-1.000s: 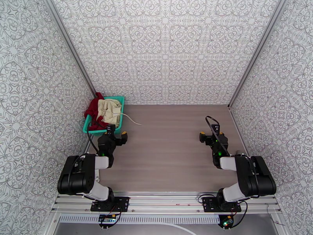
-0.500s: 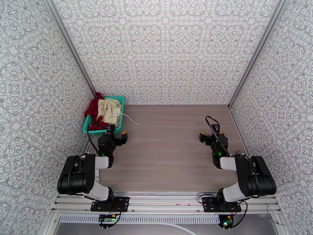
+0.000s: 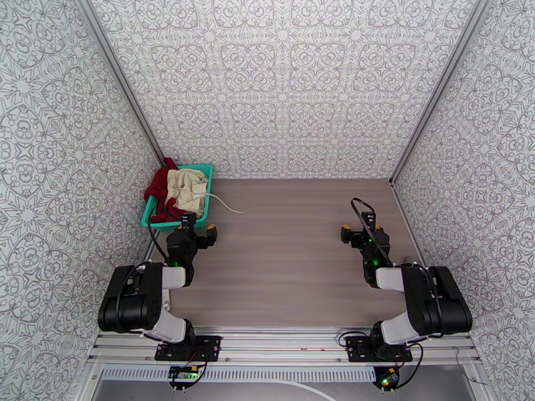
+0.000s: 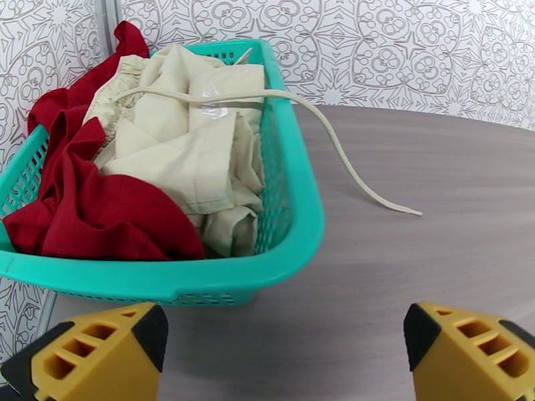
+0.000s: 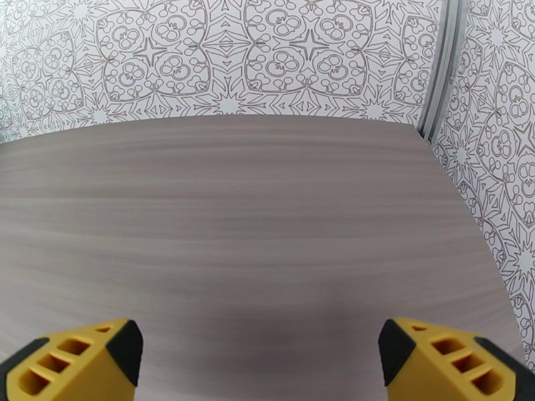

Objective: Fold and stack the mixed laundry pile

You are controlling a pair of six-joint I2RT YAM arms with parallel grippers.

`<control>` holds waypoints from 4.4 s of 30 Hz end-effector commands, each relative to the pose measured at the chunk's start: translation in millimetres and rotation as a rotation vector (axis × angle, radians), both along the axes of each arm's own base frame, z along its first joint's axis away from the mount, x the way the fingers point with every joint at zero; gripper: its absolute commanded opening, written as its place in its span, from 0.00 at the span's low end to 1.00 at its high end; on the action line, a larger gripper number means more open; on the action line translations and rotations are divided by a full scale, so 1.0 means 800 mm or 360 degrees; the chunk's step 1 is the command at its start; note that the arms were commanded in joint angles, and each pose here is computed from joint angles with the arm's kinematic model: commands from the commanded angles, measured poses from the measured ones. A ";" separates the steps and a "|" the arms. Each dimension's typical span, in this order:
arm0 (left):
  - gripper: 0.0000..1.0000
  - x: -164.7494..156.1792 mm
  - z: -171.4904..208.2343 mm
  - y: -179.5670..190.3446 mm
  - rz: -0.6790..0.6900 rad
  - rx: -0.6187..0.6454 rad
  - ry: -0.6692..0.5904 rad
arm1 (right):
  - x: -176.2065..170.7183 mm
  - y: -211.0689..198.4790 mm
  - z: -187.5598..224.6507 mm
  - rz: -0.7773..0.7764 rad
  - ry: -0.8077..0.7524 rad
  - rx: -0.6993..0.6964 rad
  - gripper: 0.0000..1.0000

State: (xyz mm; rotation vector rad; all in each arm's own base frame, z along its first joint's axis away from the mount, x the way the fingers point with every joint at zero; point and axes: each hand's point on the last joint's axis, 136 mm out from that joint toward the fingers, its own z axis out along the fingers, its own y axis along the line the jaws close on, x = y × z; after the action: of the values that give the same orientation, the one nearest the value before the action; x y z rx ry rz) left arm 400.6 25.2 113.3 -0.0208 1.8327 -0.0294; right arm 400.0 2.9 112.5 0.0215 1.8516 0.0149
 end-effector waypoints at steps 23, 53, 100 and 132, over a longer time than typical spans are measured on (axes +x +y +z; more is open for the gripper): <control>0.88 -0.066 0.087 0.024 0.0425 -0.0266 0.0334 | -0.052 0.113 0.129 0.0617 0.0124 0.0527 0.72; 0.62 0.123 0.020 0.159 0.0729 -0.0627 0.1047 | 0.010 0.189 0.099 0.0637 0.0635 0.0766 0.44; 0.00 -0.085 0.717 -0.187 -0.0878 -0.0379 -0.1102 | 0.005 0.155 0.155 0.0366 0.0631 0.0704 0.50; 0.88 -0.093 0.053 -0.266 -0.0475 -0.0539 0.1024 | -0.070 0.191 0.044 0.0394 0.1192 0.0483 0.63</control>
State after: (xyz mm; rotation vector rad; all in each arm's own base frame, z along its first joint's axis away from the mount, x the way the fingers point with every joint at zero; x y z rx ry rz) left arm 367.4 -225.1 212.5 0.1138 2.2150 -0.7709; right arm 337.2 134.6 154.7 0.0928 2.5343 0.5367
